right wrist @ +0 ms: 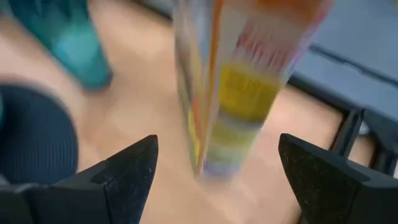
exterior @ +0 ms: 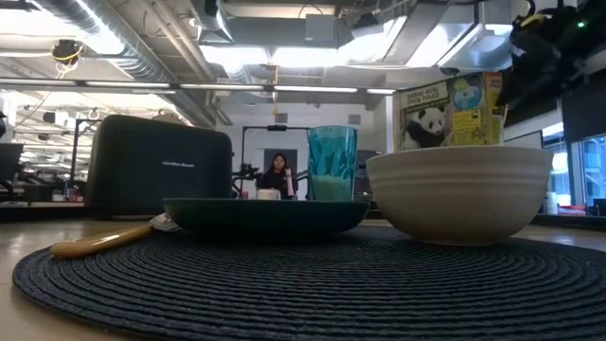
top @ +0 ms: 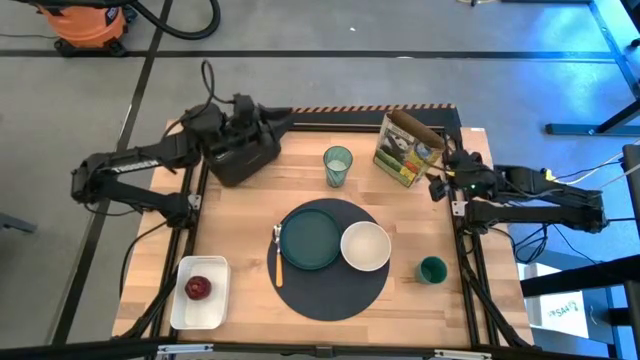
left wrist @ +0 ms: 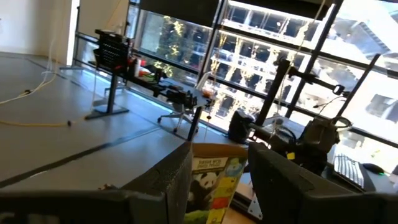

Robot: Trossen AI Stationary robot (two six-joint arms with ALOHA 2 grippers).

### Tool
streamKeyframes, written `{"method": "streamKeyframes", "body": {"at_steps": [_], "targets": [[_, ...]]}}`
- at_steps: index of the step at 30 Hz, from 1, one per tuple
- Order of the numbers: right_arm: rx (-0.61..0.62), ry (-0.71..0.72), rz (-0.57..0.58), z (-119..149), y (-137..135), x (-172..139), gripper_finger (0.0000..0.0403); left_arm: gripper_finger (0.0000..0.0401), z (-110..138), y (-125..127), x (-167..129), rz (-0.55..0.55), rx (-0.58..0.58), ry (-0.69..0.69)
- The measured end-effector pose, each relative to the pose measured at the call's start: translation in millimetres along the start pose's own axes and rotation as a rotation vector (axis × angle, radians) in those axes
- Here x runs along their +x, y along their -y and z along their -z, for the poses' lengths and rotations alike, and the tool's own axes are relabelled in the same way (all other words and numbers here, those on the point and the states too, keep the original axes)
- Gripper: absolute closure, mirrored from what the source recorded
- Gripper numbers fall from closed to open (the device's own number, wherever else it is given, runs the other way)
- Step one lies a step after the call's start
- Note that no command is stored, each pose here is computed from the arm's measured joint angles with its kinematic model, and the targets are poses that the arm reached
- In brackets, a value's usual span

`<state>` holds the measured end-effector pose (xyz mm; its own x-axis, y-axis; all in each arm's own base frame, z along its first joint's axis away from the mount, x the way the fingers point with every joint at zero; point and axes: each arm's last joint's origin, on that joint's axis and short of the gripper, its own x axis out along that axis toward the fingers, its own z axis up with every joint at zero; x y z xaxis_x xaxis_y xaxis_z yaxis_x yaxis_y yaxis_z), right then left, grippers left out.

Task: Arrange a breakfast setting
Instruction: Pour the cereal into the white bowl

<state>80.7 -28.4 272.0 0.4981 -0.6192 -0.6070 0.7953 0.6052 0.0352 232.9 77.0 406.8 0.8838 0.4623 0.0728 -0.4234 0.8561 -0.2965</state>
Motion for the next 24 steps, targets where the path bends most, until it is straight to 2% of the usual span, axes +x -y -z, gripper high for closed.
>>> {"method": "streamKeyframes", "body": {"at_steps": [5,10,15,20,24], "targets": [[0.053,0.022,0.063,-2,9,2,0.0079,0.025,-4,-11,4,-0.032,0.011,0.008],[0.032,-0.001,0.016,-10,9,9,0.0079,0.025,-6,-19,4,-0.131,0.115,0.029],[-0.006,0.013,-0.027,-24,8,23,0.0079,0.025,-5,-20,4,-0.145,0.115,0.023],[-0.023,-0.053,-0.027,-30,12,41,0.0082,0.025,2,-22,4,-0.155,0.134,-0.056],[-0.007,-0.045,-0.051,-39,16,53,0.0125,0.025,13,-28,2,-0.188,0.158,-0.178]]}}
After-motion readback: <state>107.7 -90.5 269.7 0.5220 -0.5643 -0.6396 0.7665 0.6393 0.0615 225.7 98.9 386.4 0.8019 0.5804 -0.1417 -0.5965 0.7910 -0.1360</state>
